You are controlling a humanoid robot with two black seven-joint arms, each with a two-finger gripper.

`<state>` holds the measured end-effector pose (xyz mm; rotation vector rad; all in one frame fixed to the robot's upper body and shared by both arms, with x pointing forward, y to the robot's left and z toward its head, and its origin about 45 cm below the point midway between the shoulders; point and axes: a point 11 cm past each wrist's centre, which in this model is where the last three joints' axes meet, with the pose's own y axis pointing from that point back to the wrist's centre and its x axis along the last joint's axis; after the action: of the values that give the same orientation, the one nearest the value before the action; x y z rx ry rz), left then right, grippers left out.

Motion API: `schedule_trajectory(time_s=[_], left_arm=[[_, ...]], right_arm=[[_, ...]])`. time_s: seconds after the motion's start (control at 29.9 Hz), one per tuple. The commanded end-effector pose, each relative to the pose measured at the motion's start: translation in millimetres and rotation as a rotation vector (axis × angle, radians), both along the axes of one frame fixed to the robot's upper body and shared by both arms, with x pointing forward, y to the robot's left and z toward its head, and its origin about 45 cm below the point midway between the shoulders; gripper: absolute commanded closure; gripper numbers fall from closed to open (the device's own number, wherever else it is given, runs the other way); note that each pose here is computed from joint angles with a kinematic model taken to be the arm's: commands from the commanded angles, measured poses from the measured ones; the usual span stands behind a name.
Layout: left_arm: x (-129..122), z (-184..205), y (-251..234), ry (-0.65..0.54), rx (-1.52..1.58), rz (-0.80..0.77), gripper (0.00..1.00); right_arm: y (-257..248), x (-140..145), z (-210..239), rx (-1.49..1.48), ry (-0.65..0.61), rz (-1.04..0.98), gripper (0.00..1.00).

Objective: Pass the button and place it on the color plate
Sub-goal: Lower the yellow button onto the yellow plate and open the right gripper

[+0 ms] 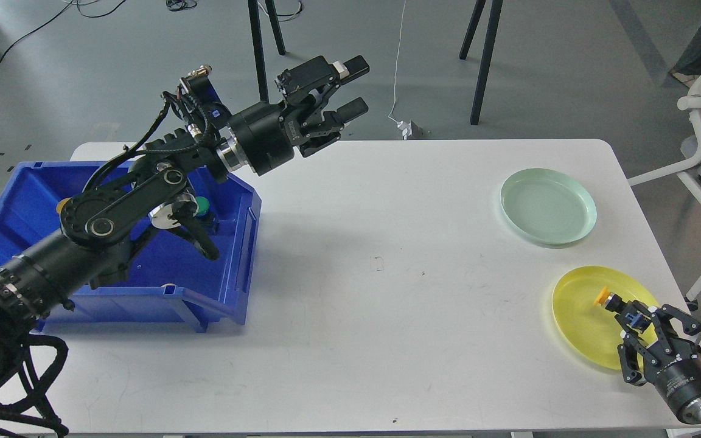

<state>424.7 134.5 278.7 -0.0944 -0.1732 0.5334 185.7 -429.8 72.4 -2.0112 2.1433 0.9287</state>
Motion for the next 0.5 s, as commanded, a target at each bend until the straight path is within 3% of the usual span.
schedule_trajectory(time_s=[0.0,0.13,0.47], left_arm=[[0.0,0.1,-0.1,0.0,0.0,0.0,0.15],[0.0,0.2,0.0,0.001,-0.001,0.0,0.15],[1.3,1.7,1.7,0.018,-0.034,0.011,0.15]], right_arm=[[1.4,0.2,0.0,0.004,-0.002,0.002,0.52],[2.0,0.6,0.2,0.006,-0.004,0.002,0.41],[13.1,16.6,12.1,0.047,-0.064,0.013,0.3]])
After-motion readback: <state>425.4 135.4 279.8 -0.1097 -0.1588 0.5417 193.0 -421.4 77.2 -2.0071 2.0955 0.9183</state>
